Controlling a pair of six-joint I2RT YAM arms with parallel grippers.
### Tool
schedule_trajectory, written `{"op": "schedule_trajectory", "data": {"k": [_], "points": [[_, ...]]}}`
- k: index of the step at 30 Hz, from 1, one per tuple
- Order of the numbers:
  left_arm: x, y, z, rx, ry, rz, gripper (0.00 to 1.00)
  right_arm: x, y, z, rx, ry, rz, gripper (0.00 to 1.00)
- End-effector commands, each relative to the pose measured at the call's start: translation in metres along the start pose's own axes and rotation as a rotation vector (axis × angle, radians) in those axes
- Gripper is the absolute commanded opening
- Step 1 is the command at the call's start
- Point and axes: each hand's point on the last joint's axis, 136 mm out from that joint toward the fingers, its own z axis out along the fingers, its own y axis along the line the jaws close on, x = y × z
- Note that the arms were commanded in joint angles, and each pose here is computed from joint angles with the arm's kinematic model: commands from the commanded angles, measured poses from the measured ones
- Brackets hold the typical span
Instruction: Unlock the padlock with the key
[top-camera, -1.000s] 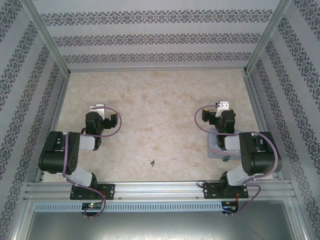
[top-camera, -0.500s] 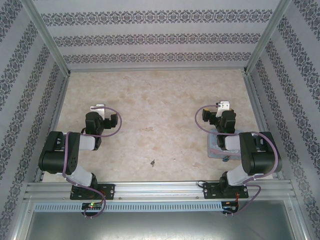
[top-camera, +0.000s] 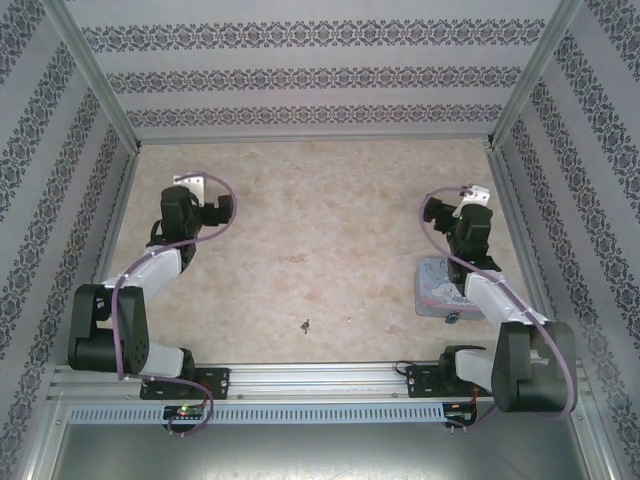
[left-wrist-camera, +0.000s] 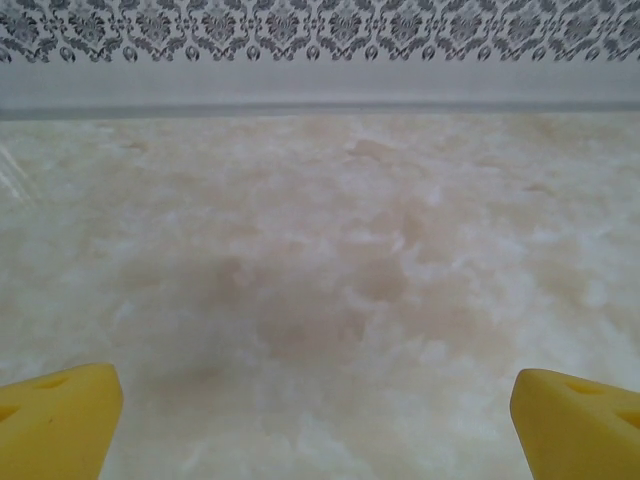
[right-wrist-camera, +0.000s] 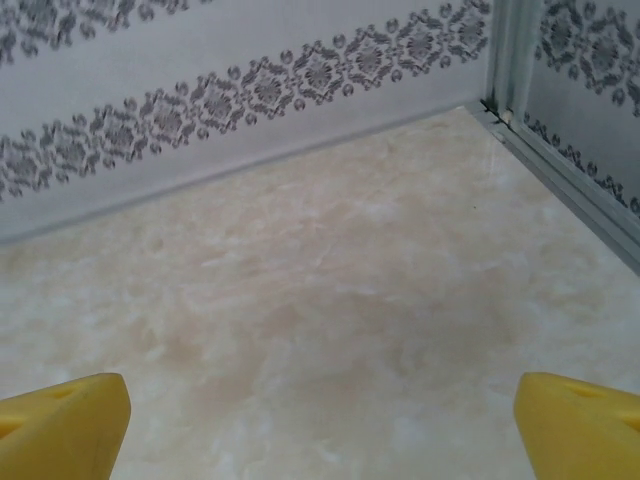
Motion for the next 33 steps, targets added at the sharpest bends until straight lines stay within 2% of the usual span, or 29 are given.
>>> {"op": "schedule_trajectory", "data": {"k": [1,3,7,10,15,24,33], "points": [[0.012,-0.002,-0.013,0.016,0.16,-0.15,1.0,0.022,0.004,-0.011,-0.022,0.226,0.217,0.98],[0.008,-0.008,-0.017,0.035,0.2,-0.242,1.0,0.021,0.003,-0.018,0.01,0.274,0.261,0.98],[0.005,-0.031,-0.021,0.094,0.255,-0.351,1.0,0.026,-0.024,-0.044,0.211,0.369,0.368,0.98],[0.003,-0.054,-0.025,0.141,0.277,-0.351,1.0,0.029,-0.056,-0.071,0.418,0.39,0.357,0.98],[0.005,-0.089,-0.031,0.206,0.302,-0.329,1.0,0.035,-0.1,-0.11,0.613,0.399,0.379,0.98],[0.016,-0.143,-0.032,0.274,0.341,-0.23,1.0,0.077,-0.146,-0.145,0.737,0.498,0.553,0.98],[0.02,-0.17,-0.03,0.301,0.374,-0.2,1.0,0.1,-0.12,-0.116,0.559,0.581,0.61,0.98]]}}
